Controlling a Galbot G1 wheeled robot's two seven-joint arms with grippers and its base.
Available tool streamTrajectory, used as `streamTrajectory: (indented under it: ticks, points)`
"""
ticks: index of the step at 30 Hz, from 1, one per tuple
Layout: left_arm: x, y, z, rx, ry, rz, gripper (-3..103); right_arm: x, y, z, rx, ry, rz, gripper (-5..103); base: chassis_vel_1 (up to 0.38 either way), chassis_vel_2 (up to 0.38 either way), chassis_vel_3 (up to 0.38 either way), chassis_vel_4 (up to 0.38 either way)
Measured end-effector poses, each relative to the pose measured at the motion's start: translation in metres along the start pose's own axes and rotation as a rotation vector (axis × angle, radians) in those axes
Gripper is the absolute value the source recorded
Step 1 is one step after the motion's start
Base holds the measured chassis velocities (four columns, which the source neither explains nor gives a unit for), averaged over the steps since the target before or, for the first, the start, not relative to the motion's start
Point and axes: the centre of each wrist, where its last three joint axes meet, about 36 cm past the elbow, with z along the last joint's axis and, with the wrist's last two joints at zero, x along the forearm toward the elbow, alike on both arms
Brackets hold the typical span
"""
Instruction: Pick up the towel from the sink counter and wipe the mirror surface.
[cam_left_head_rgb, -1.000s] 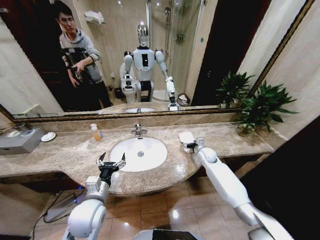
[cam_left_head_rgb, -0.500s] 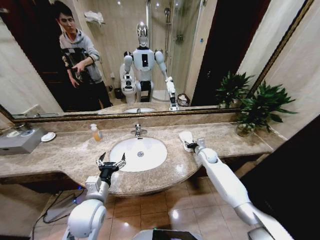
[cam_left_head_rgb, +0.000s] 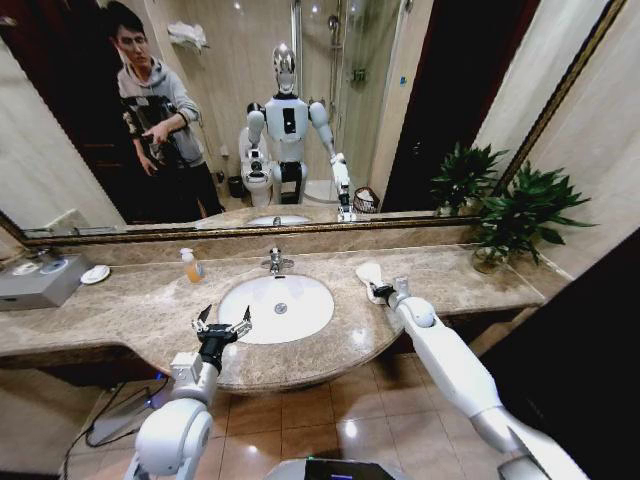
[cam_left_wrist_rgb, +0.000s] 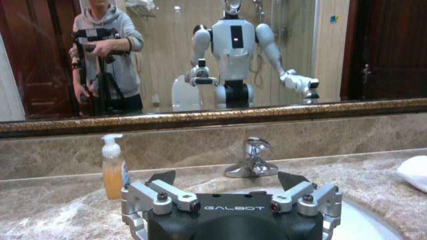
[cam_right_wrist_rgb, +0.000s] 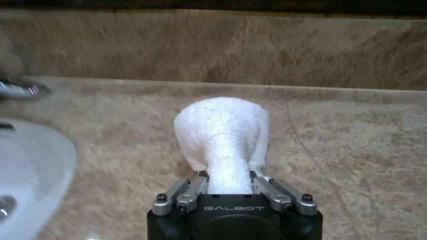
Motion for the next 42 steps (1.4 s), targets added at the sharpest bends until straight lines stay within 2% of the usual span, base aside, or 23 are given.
streamTrajectory:
  ticks: [2,3,5,7,8,10,11,12,13,14,15,17,18,22,26,34,42]
  points:
    - [0.0,0.0,0.0,0.0,0.0,0.0,100,0.008,0.0,-0.014,-0.065,-0.095,-0.006,23,0.0,0.0,0.0,0.0]
    - [0.0,0.0,0.0,0.0,0.0,0.0,100,0.008,0.0,-0.014,-0.065,-0.095,-0.006,23,0.0,0.0,0.0,0.0]
    - [0.0,0.0,0.0,0.0,0.0,0.0,100,0.025,0.001,-0.033,-0.117,-0.204,-0.014,23,0.0,0.0,0.0,0.0]
    - [0.0,0.0,0.0,0.0,0.0,0.0,100,0.038,0.002,-0.047,-0.126,-0.303,-0.012,23,0.0,0.0,0.0,0.0]
    - [0.0,0.0,0.0,0.0,0.0,0.0,100,0.038,0.002,-0.047,-0.126,-0.303,-0.012,23,0.0,0.0,0.0,0.0]
    - [0.0,0.0,0.0,0.0,0.0,0.0,100,0.055,0.002,-0.066,-0.068,-0.528,0.033,23,0.0,0.0,0.0,0.0]
    - [0.0,0.0,0.0,0.0,0.0,0.0,100,0.055,0.002,-0.066,-0.068,-0.528,0.033,23,0.0,0.0,0.0,0.0]
    - [0.0,0.0,0.0,0.0,0.0,0.0,100,0.061,0.002,-0.078,-0.036,-0.647,0.056,22,0.0,0.0,0.0,0.0]
    - [0.0,0.0,0.0,0.0,0.0,0.0,100,0.064,0.002,-0.087,-0.03,-0.709,0.065,22,0.0,0.0,0.0,0.0]
    - [0.0,0.0,0.0,0.0,0.0,0.0,100,0.064,0.002,-0.087,-0.03,-0.709,0.065,22,0.0,0.0,0.0,0.0]
    - [0.0,0.0,0.0,0.0,0.0,0.0,100,0.069,0.005,-0.109,-0.045,-0.833,0.085,22,0.0,0.0,0.0,0.0]
    - [0.0,0.0,0.0,0.0,0.0,0.0,100,0.071,0.01,-0.134,-0.091,-0.942,0.103,22,0.0,0.0,0.0,0.0]
    - [0.0,0.0,0.0,0.0,0.0,0.0,100,0.071,0.01,-0.134,-0.091,-0.942,0.103,22,0.0,0.0,0.0,0.0]
    - [0.0,0.0,0.0,0.0,0.0,0.0,100,0.075,0.029,-0.171,-0.185,-1.088,0.055,22,0.0,0.0,0.0,0.0]
    - [0.0,0.0,0.0,0.0,0.0,0.0,100,0.072,0.041,-0.191,-0.205,-1.147,0.025,22,0.0,0.0,0.0,0.0]
    - [0.0,0.0,0.0,0.0,0.0,0.0,100,0.072,0.056,-0.226,-0.155,-1.215,-0.001,22,0.0,0.0,0.0,0.0]
    - [0.0,0.0,0.0,0.0,0.0,0.0,100,0.076,0.061,-0.229,-0.121,-1.215,-0.014,22,0.0,0.0,0.0,0.0]
